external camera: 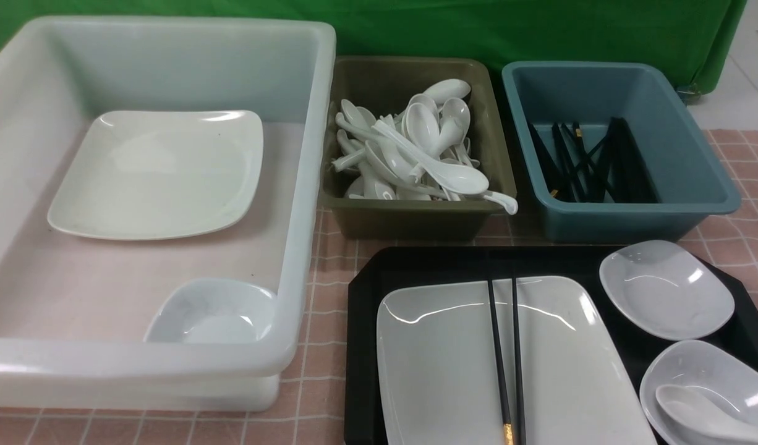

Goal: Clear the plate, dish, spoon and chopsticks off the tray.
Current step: Use the right arm to grab a soup spoon from the plate

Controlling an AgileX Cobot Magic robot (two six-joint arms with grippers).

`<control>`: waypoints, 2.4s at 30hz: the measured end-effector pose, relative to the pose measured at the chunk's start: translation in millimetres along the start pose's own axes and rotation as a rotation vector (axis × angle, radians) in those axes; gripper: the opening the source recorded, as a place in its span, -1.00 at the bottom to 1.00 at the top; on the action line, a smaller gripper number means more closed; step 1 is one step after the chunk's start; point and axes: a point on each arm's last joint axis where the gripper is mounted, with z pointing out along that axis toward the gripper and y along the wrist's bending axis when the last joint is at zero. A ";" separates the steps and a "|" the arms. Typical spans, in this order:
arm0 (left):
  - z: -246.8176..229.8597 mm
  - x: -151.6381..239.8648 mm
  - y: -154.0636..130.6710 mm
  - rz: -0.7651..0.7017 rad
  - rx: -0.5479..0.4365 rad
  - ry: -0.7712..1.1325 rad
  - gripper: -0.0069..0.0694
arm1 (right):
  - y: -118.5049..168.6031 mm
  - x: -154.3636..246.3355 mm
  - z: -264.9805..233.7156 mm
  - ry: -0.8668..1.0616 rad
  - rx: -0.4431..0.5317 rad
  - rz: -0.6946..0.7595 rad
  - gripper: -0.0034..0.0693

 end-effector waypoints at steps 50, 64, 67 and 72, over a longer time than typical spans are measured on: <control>224.5 151.4 -224.0 0.724 0.685 0.829 -0.83 | -37.5 40.9 208.7 1.755 0.423 -1.001 0.45; 226.9 150.7 -225.9 0.734 0.695 0.794 -0.83 | -49.6 51.5 218.5 1.816 0.428 -0.999 0.10; 227.3 150.3 -226.3 0.731 0.695 0.786 -0.83 | -43.6 46.2 223.7 1.819 0.434 -0.996 0.10; 230.7 144.4 -224.9 0.699 0.678 0.775 -0.83 | -14.1 22.5 232.7 1.782 0.434 -0.971 0.10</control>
